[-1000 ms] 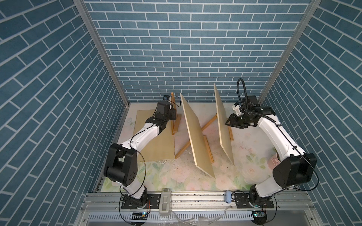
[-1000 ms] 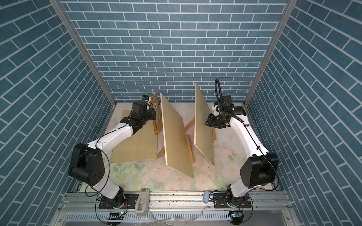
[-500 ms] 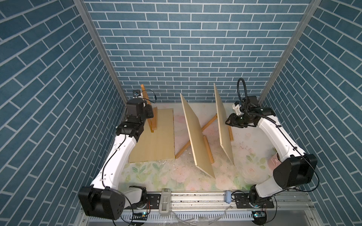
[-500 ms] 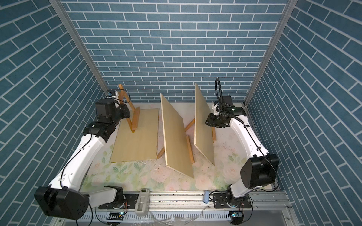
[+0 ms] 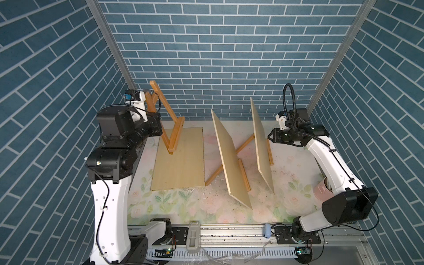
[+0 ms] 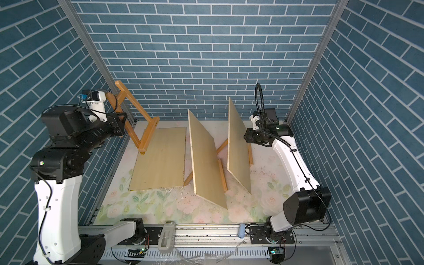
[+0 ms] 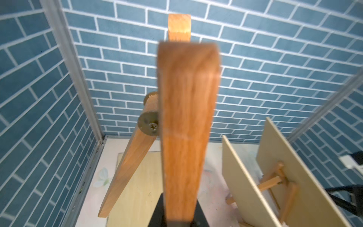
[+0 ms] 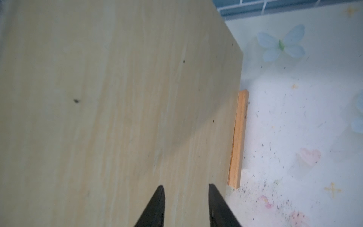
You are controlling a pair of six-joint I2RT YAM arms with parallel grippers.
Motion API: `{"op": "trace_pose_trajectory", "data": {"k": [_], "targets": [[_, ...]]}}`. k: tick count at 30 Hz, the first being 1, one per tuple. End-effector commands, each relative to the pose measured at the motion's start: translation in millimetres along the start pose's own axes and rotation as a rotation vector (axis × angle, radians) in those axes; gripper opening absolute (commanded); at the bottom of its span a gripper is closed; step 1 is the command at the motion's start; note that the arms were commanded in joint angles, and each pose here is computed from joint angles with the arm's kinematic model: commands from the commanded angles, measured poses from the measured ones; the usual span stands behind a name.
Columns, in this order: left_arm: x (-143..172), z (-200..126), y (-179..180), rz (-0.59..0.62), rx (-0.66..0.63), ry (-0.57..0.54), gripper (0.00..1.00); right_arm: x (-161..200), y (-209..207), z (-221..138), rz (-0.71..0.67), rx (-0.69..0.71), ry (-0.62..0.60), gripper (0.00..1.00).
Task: Disassemble the easel
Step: Place the easel at the corner of the board.
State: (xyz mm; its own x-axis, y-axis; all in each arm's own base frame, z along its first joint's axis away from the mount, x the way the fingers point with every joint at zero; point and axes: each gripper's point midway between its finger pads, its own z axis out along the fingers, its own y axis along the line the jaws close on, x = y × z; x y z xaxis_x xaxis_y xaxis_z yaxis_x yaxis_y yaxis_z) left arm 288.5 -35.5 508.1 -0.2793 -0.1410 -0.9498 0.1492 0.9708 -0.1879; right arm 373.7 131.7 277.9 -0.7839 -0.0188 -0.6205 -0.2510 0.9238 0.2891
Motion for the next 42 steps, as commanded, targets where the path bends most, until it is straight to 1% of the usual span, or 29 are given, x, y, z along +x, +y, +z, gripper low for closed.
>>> {"op": "trace_pose_trajectory", "data": {"k": [1, 5, 9, 13, 19, 24, 31, 35, 42], "targets": [[-18.2, -25.1, -33.6, 0.012, 0.162, -0.023, 0.00, -30.0, 8.9, -38.5, -0.093, 0.003, -0.171, 0.38], [-39.1, -43.8, -53.0, 0.002, 0.250, -0.074, 0.00, -47.6, 23.5, -70.1, -0.122, -0.037, -0.308, 0.36], [-49.5, -43.6, -66.3, -0.022, 0.330, -0.086, 0.00, -70.0, 54.4, -110.4, -0.174, -0.123, -0.463, 0.34], [-58.7, -34.9, -80.6, -0.066, 0.435, -0.094, 0.00, -85.2, 103.1, -137.6, -0.261, -0.230, -0.530, 0.33], [-68.8, -23.0, -92.0, -0.115, 0.534, -0.107, 0.00, -97.3, 186.1, -162.5, -0.415, -0.380, -0.625, 0.32], [-76.4, -19.0, -98.2, -0.139, 0.588, -0.125, 0.00, -95.3, 251.5, -160.0, -0.550, -0.486, -0.630, 0.33], [-74.1, -15.0, -108.2, -0.151, 0.639, -0.104, 0.00, -99.0, 309.3, -143.5, -0.696, -0.498, -0.641, 0.33], [-66.9, -10.3, -114.3, -0.151, 0.658, -0.079, 0.00, -100.6, 328.8, -139.7, -0.733, -0.519, -0.643, 0.33], [-60.8, -6.0, -122.9, -0.147, 0.686, -0.054, 0.00, -102.1, 341.2, -128.1, -0.752, -0.522, -0.642, 0.35]]}}
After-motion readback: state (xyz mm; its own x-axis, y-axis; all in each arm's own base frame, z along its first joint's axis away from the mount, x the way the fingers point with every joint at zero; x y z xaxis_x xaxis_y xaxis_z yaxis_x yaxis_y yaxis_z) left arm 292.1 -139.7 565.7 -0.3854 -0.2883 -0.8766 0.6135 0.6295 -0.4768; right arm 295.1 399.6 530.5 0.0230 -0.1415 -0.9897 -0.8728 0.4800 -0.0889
